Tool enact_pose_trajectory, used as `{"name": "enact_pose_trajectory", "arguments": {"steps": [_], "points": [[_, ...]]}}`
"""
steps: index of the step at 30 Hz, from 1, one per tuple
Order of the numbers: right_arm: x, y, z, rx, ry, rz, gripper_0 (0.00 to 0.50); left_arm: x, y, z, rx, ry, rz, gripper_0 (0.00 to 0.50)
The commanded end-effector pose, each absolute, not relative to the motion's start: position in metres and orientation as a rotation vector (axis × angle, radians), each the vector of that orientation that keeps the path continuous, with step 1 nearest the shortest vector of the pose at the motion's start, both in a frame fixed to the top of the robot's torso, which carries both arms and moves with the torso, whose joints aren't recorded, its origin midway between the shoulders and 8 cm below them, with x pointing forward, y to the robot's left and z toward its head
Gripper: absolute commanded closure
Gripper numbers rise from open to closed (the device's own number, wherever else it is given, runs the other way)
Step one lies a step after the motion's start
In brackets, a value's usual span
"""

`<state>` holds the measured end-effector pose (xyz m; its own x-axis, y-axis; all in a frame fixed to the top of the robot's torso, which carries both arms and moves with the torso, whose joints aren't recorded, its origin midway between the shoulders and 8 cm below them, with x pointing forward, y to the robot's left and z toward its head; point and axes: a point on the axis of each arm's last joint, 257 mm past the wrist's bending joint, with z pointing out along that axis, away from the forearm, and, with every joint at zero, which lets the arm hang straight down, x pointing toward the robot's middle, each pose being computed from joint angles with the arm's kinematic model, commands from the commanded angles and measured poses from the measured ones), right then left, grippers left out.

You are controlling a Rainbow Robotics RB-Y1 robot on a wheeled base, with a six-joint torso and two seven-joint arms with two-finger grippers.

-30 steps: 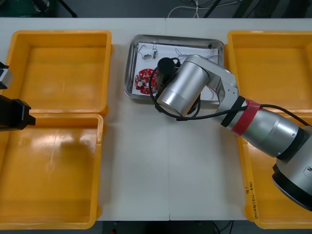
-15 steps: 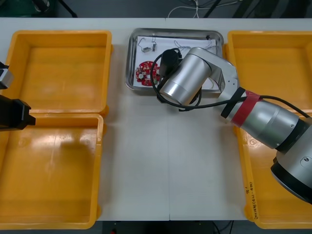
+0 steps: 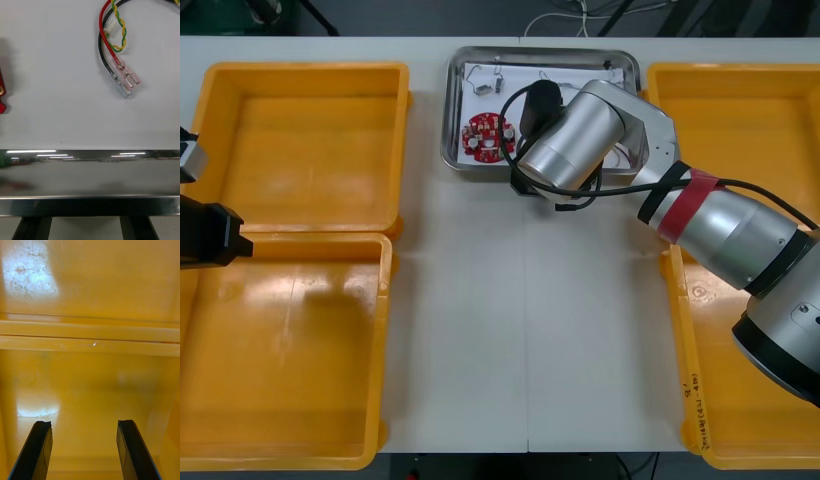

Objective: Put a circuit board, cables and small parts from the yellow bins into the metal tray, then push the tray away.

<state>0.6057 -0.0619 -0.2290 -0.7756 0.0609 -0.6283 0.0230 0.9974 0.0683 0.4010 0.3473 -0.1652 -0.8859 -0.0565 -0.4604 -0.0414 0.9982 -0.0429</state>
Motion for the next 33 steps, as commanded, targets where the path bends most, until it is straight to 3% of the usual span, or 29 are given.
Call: {"name": "enact_pose_trajectory", "arguments": {"steps": [1,12,33], "points": [[0.623,-0.042,-0.184,0.029,2.390,0.134,0.000,0.397,0.348,-0.159,-0.041,2.639,-0.039,0.000],[0.636,-0.038,-0.165,0.032,2.332,0.165,0.000,0.397,0.348,-0.159,-0.041,2.639,-0.039,0.000],[0.642,-0.040,-0.162,0.027,2.312,0.161,0.000,0.397,0.348,-0.159,-0.041,2.639,-0.039,0.000]]}}
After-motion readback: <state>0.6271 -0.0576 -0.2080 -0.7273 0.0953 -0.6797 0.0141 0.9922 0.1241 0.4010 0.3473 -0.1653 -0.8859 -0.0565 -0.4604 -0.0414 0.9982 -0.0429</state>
